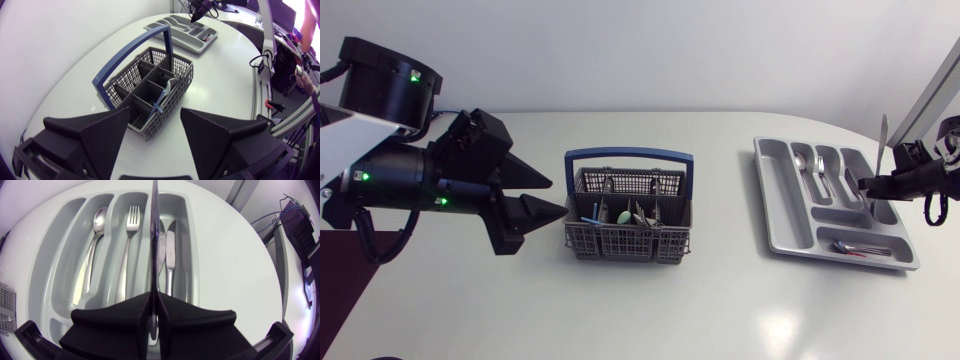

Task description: Unload the cutlery basket into the drawer organizer.

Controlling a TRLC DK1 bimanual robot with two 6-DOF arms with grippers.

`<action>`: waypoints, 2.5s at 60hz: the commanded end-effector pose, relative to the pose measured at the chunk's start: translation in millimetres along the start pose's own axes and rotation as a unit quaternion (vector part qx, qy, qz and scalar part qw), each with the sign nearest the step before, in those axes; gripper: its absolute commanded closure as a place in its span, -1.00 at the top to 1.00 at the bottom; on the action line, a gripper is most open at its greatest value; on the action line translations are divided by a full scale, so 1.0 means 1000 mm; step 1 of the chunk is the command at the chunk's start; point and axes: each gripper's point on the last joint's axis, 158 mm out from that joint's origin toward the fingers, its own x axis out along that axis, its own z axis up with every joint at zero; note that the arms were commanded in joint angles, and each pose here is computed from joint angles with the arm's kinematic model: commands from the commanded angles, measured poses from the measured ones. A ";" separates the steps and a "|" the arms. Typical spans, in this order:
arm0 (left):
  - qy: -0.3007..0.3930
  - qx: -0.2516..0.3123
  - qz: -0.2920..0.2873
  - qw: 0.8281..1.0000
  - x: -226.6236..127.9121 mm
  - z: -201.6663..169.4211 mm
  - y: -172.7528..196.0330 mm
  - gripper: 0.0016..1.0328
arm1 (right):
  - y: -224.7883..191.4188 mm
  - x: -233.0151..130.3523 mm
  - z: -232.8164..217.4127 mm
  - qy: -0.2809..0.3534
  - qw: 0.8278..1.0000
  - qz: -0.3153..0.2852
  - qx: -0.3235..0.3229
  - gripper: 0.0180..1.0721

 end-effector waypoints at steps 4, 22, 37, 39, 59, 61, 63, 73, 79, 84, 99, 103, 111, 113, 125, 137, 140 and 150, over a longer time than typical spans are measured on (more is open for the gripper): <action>0.013 0.013 -0.002 1.000 0.004 -0.016 -0.008 0.38 | -0.010 0.016 -0.002 0.008 1.000 -0.009 0.022 -0.89; 0.017 0.033 0.000 0.999 0.010 -0.036 -0.015 0.38 | -0.003 0.033 -0.014 0.029 0.999 -0.008 0.019 -0.63; -0.003 0.054 0.015 0.998 0.022 -0.040 -0.013 0.38 | 0.006 0.012 -0.012 0.012 1.000 -0.014 0.010 0.23; -0.006 0.054 0.017 0.998 0.024 -0.040 -0.011 0.38 | 0.008 0.008 -0.011 0.007 1.000 -0.017 0.008 0.32; -0.036 0.091 0.025 0.995 0.060 -0.035 -0.020 0.30 | 0.061 -0.039 -0.015 -0.034 0.998 -0.033 -0.052 0.37; -0.037 0.092 0.025 0.995 0.062 -0.035 -0.020 0.25 | 0.067 -0.043 -0.016 -0.038 0.997 -0.032 -0.056 0.39; -0.039 0.093 0.027 0.995 0.063 -0.035 -0.019 0.21 | 0.073 -0.047 -0.017 -0.041 0.997 -0.032 -0.063 0.41; -0.055 0.093 0.040 0.993 0.069 -0.031 -0.010 -0.20 | 0.115 -0.068 -0.018 -0.059 0.993 -0.021 -0.098 0.41; -0.054 0.091 0.043 0.993 0.073 -0.033 -0.006 -0.38 | 0.129 -0.075 -0.019 -0.064 0.992 -0.015 -0.110 0.41; -0.053 0.090 0.040 0.994 0.074 -0.034 -0.007 -0.56 | 0.138 -0.080 -0.018 -0.069 0.991 -0.013 -0.118 0.41; -0.053 0.092 0.034 0.994 0.074 -0.035 -0.010 -0.88 | 0.149 -0.085 -0.018 -0.074 0.989 -0.011 -0.129 0.41; -0.052 0.093 0.032 0.994 0.075 -0.034 -0.012 -0.93 | 0.152 -0.087 -0.018 -0.075 0.988 -0.009 -0.131 0.41; -0.051 0.092 0.030 0.994 0.069 -0.026 -0.011 -0.93 | 0.161 -0.092 -0.020 -0.080 0.987 -0.004 -0.140 0.41; -0.051 0.093 0.029 0.994 0.066 -0.022 -0.011 -0.93 | 0.164 -0.095 -0.020 -0.081 0.986 -0.002 -0.144 0.41; -0.054 0.106 0.025 0.993 0.040 0.009 -0.008 -0.93 | 0.199 -0.112 -0.030 -0.089 0.978 0.024 -0.189 0.41; -0.048 0.140 0.009 0.989 0.019 0.049 -0.010 -0.93 | 0.222 -0.124 -0.047 -0.092 0.970 0.044 -0.223 0.41; -0.044 0.147 0.002 0.988 0.019 0.054 -0.013 -0.93 | 0.224 -0.125 -0.050 -0.092 0.968 0.047 -0.228 0.41; -0.018 0.169 -0.016 0.985 0.018 0.066 -0.019 -0.93 | 0.239 -0.135 -0.064 -0.096 0.960 0.068 -0.256 0.41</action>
